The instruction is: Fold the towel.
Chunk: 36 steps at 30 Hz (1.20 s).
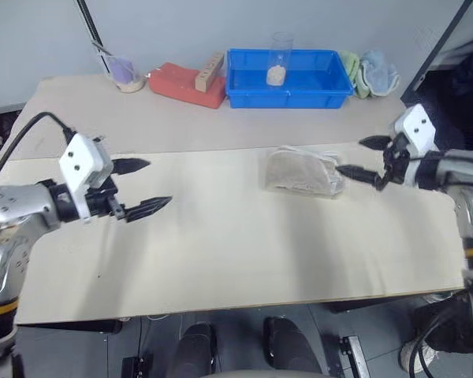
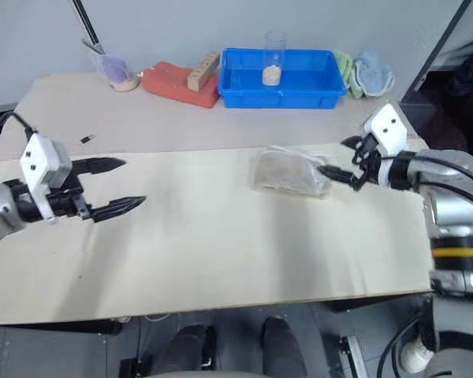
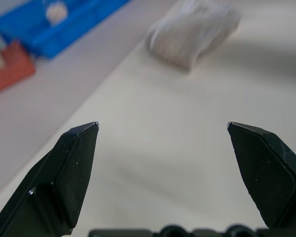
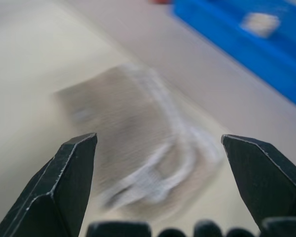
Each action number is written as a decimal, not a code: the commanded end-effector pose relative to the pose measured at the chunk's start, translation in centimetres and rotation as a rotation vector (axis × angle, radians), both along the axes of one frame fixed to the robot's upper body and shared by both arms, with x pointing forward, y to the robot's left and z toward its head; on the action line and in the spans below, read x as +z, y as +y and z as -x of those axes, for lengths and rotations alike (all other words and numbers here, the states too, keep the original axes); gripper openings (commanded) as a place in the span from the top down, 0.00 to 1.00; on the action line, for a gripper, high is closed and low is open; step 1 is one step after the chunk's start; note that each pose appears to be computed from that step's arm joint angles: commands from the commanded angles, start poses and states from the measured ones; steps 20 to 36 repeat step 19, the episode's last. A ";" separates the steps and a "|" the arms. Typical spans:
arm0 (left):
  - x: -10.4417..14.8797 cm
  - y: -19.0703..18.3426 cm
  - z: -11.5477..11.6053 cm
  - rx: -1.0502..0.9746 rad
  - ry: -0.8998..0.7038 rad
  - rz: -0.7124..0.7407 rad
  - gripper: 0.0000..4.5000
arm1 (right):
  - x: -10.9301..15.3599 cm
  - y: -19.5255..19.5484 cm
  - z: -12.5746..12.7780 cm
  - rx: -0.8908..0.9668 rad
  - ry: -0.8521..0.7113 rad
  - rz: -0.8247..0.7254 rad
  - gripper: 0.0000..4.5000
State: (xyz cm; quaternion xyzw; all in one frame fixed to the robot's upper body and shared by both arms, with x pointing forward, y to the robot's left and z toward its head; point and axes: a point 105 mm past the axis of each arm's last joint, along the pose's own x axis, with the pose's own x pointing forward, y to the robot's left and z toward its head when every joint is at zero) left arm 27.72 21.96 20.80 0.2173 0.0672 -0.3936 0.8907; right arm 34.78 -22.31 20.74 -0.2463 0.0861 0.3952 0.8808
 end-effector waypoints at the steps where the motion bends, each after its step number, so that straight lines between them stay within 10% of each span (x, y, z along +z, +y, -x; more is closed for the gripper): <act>1: 0.2 2.4 1.6 0.077 0.008 -0.044 0.00 | 1.6 1.0 2.8 0.128 -0.014 0.038 0.01; 36: -0.6 3.8 3.1 0.149 0.014 -0.016 0.00 | 0.0 -0.5 2.9 0.114 0.023 0.097 0.01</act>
